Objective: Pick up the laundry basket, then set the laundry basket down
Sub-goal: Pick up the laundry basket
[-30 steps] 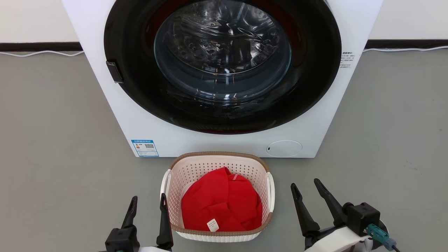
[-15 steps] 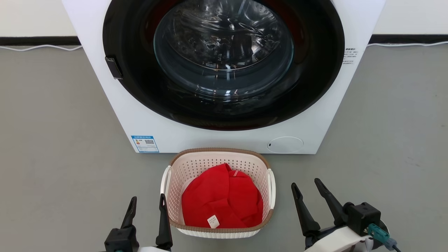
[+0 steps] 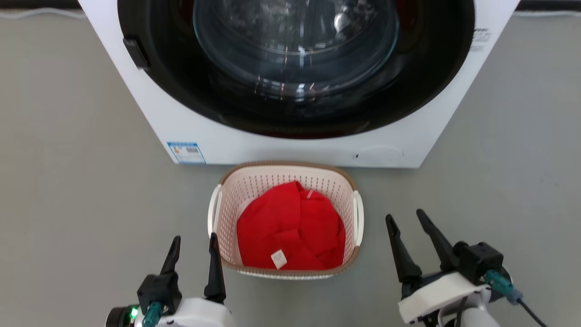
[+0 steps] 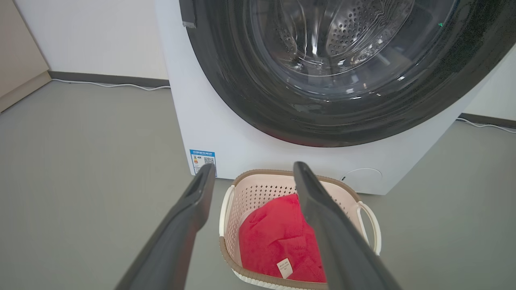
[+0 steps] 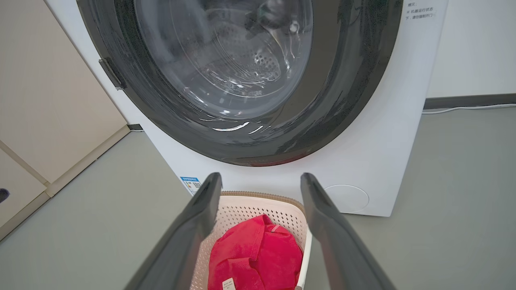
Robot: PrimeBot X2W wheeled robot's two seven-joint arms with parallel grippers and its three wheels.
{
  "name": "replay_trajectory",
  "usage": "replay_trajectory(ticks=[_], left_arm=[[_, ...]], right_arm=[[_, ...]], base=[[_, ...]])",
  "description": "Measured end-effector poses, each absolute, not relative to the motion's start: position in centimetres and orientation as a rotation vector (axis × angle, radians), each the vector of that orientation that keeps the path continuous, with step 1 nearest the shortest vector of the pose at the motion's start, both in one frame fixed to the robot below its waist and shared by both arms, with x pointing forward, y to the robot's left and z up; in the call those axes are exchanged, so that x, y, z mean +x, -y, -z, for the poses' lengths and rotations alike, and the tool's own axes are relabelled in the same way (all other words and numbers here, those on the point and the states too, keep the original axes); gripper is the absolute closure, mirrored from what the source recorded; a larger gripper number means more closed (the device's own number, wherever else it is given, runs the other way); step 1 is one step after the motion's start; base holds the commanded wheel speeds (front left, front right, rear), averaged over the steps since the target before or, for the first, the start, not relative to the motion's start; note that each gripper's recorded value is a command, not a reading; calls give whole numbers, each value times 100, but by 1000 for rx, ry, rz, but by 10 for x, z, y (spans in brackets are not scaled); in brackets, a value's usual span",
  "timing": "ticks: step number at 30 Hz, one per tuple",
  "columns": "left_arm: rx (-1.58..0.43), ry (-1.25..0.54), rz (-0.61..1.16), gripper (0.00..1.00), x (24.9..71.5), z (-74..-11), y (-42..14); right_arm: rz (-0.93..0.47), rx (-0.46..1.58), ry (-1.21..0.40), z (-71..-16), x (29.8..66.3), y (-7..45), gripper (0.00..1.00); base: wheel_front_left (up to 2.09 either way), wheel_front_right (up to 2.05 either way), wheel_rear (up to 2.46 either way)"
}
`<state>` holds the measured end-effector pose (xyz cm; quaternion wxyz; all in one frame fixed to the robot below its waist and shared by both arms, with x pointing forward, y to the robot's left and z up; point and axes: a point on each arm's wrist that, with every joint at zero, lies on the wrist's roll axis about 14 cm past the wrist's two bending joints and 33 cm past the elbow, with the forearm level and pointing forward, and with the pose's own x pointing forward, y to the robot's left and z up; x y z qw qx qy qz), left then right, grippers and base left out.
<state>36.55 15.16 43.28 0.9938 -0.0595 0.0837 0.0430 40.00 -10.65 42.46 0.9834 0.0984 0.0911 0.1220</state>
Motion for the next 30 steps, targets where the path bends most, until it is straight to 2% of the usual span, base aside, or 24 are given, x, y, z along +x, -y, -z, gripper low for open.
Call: replay_trajectory(ticks=[22,30], left_arm=[[-111,-401,-73,0,456,-324,-156],[-102,-512,-81,0,462,-279,-164]], right_arm=[[-222,124,-362,-315,489,109,0],[-224,117,-442,-265,504,102,0]], base=[[0,0,0],[0,0,0]])
